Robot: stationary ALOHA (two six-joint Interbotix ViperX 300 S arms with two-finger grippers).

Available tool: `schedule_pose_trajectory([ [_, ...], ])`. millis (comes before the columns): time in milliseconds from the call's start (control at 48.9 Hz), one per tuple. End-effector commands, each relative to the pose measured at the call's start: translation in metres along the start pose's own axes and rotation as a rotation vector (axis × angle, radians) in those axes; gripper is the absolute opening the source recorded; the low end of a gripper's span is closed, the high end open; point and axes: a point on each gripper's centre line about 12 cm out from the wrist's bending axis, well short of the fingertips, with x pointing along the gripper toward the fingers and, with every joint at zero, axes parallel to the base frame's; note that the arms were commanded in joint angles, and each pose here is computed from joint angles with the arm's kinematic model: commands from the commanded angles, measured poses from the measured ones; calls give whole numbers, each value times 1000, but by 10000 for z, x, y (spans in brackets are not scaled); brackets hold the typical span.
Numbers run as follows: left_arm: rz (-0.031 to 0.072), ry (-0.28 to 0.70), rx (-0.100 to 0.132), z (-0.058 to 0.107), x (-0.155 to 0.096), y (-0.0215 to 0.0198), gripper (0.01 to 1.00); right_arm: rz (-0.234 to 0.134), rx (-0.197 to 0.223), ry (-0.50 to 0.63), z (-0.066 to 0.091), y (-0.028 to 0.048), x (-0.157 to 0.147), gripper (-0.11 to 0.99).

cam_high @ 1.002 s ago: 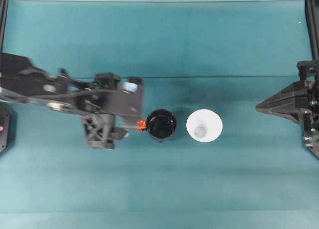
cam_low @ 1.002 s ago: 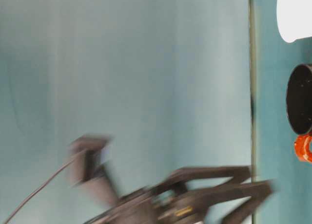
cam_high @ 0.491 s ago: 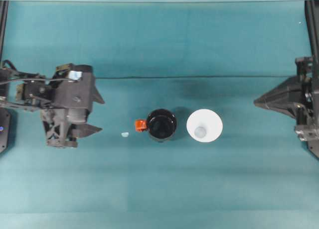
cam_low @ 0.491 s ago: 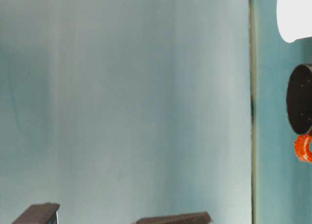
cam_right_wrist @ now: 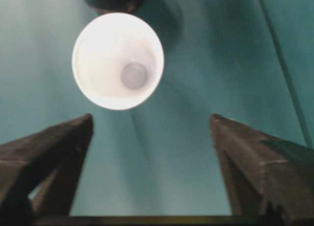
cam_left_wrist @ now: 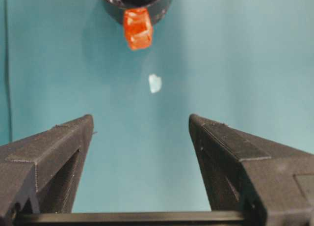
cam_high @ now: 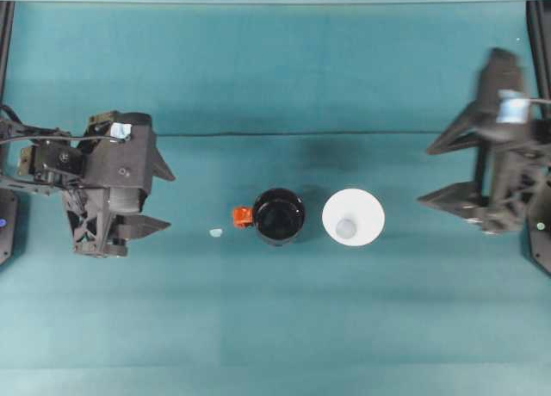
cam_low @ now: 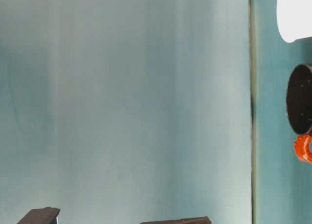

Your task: Put the paper cup into the moved red handle cup holder.

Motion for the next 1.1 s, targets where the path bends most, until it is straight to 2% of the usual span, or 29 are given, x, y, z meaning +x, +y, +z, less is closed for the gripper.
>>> schedule_pose_trajectory([
  [0,2,-17,1,21,-35,-1,836,-4,6,9,158,23,71,966],
  [184,0,-9,2,-11,-24,-7,838,-32,8,118,260,14,453,948],
  [409,1,-8,-1,-8,-17,-3,839,-58,11,234,209,-20,870,946],
  [491,0,-8,0,-8,-17,-7,838,-69,22,269,161,-54,975,945],
  [880,0,1,0,-12,12,-8,837,-86,41,334,40,-119,1254,941],
  [1084,0,3,0,-10,19,-8,837,-86,39,335,55,-119,1305,933],
])
